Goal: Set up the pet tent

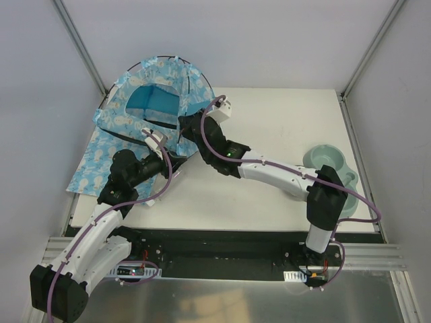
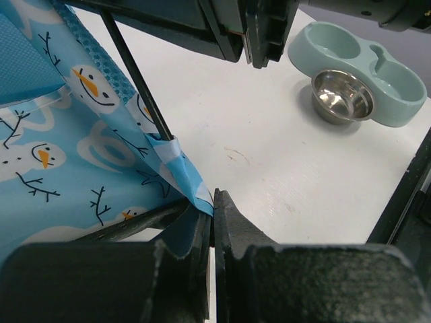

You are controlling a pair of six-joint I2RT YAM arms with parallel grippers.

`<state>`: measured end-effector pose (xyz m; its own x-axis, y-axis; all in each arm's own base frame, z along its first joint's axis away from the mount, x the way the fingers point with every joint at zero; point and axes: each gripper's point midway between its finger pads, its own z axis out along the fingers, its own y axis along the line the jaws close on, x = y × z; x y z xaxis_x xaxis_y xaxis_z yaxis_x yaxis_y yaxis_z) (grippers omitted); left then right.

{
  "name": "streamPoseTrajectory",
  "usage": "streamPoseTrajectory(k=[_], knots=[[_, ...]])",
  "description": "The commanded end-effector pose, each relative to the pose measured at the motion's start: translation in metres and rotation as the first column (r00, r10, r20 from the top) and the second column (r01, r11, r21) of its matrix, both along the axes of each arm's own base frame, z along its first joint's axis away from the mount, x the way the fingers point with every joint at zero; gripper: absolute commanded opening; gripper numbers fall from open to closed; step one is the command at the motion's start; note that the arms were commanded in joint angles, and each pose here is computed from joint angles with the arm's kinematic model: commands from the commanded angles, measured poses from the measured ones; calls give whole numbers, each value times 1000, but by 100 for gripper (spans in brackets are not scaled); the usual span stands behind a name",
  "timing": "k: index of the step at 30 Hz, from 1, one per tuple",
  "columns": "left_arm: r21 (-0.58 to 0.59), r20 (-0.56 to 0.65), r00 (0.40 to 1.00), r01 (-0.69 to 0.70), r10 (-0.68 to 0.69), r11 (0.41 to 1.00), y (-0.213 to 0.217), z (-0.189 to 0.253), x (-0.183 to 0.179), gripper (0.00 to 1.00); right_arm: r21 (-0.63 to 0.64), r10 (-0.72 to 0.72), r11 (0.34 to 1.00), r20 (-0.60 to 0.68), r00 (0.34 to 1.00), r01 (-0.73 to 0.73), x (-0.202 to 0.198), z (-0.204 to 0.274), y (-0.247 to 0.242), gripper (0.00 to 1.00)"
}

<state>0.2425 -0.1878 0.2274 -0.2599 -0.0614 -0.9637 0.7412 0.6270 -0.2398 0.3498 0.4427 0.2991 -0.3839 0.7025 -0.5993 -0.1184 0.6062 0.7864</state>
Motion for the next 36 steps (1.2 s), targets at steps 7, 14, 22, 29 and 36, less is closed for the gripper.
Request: streamPoseTrajectory(k=[7, 14, 22, 29, 36], knots=[[-43, -12, 992, 127, -128, 991, -15, 14, -29, 0, -125, -142, 980, 94, 985, 153, 21, -10, -28, 0], [-50, -22, 987, 156, -157, 986, -18, 15, -33, 0, -120, -44, 991, 131, 990, 60, 14, -1, -9, 0], [-45, -22, 987, 157, -158, 987, -19, 16, -30, 0, -97, 75, 993, 146, 986, -61, -3, 5, 11, 0], [-48, 2, 988, 154, -154, 987, -18, 25, -30, 0, -165, 94, 984, 142, 985, -70, -8, -15, 14, 0], [-56, 1, 986, 166, -166, 984, -19, 27, -32, 0, -226, 49, 974, 162, 986, -11, -4, -24, 12, 0]])
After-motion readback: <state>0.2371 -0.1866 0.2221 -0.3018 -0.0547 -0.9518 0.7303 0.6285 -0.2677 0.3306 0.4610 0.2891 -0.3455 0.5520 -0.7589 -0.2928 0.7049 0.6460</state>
